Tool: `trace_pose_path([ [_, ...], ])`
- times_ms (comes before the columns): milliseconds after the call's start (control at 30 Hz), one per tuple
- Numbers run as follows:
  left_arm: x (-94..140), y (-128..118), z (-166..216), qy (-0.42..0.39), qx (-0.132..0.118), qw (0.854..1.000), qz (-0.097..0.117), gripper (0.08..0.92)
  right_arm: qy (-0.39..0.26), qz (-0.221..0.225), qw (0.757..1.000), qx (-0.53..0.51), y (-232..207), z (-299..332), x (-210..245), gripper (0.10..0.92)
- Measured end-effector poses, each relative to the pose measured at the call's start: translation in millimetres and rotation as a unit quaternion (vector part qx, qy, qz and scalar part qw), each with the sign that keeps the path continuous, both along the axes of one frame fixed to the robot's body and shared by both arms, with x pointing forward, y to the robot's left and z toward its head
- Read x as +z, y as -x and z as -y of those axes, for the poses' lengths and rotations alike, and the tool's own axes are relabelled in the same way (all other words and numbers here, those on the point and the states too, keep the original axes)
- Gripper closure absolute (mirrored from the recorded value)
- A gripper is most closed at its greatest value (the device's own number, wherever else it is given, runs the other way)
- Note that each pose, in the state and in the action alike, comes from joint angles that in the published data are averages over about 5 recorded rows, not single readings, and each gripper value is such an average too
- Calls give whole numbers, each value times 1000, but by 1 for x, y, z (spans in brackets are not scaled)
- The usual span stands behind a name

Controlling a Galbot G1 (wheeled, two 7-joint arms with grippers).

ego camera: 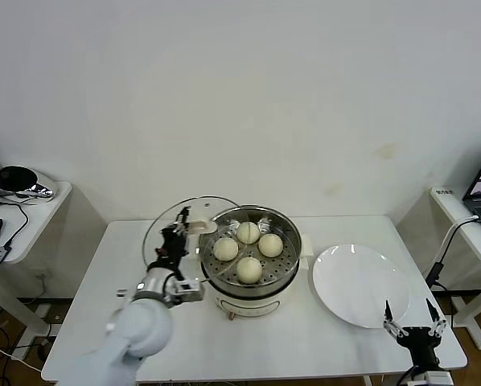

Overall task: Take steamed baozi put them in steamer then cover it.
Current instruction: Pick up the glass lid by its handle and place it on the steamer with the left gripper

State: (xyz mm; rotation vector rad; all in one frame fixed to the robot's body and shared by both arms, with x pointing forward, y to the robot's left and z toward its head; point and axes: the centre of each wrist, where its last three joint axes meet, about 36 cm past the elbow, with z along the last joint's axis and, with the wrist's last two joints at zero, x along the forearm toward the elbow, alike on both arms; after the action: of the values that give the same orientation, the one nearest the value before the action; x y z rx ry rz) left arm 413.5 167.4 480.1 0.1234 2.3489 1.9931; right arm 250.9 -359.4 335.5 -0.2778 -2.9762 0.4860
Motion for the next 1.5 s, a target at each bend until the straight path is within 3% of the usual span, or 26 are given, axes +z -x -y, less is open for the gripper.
trace_pose_path([
  [367,-6,-11,75,-20,-16,1000,-4,852,8,-10,1000,4,0,-3,-6,200],
  [633,-16,-17,110,-35,-14,999,-9,853,10,-15,1000,7,1,-3,-9,200],
  [1500,-49,-33,137,-75,7,997,-22,853,6,-20,1000,19,2,-4,-16,200],
])
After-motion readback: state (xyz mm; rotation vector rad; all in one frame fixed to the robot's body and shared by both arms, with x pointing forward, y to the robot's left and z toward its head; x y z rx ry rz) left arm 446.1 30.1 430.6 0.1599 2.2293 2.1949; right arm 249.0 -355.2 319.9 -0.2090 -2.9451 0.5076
